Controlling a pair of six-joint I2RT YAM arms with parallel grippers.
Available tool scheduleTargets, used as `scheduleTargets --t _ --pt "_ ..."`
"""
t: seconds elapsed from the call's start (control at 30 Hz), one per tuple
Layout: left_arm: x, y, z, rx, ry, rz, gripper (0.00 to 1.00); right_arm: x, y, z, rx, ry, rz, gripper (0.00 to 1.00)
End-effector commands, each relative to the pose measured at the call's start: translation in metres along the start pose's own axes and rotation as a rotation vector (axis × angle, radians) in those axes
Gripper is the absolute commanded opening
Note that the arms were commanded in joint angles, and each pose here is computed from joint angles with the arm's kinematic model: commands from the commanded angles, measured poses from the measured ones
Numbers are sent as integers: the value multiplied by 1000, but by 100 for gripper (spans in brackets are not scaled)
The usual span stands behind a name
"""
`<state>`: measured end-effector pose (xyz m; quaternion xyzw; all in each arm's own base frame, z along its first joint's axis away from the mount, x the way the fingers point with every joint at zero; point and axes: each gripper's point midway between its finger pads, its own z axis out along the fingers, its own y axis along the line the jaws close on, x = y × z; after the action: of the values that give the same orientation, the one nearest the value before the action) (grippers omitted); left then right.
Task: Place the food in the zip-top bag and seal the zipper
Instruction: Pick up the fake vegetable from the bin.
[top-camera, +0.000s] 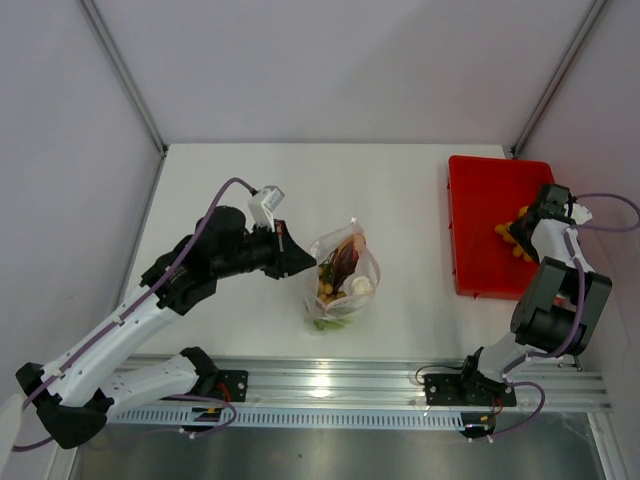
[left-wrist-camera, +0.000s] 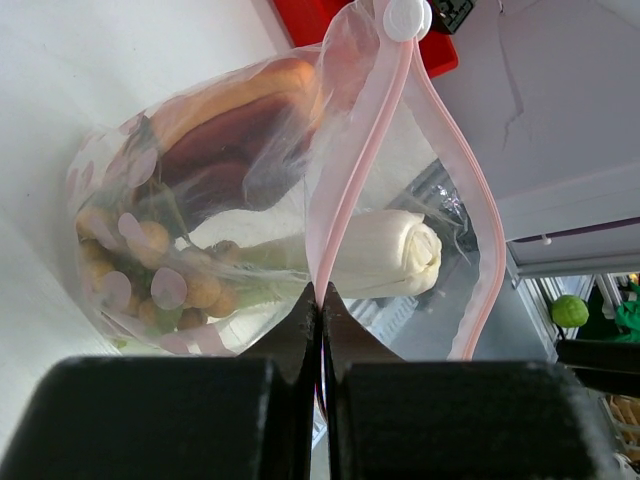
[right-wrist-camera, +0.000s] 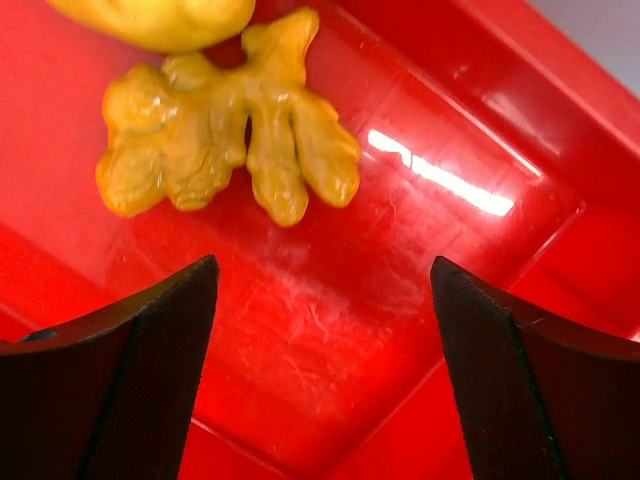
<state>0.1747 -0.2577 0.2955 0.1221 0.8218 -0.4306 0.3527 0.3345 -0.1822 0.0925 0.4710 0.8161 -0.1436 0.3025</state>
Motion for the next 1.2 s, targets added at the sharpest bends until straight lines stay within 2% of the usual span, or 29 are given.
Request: scheduleTargets --t 0.0,0.37,0.63,1.17 --pt "-8 -10 -3 41 -23 -1 1 -16 5 11 -27 -60 21 86" --pt "-12 -14 -2 52 -20 2 1 -19 0 33 -21 -54 25 82" --pt "-12 -15 0 52 -12 8 1 -10 1 56 -11 -22 35 73" --pt "-15 -16 6 56 -2 8 1 4 7 80 16 14 4 70"
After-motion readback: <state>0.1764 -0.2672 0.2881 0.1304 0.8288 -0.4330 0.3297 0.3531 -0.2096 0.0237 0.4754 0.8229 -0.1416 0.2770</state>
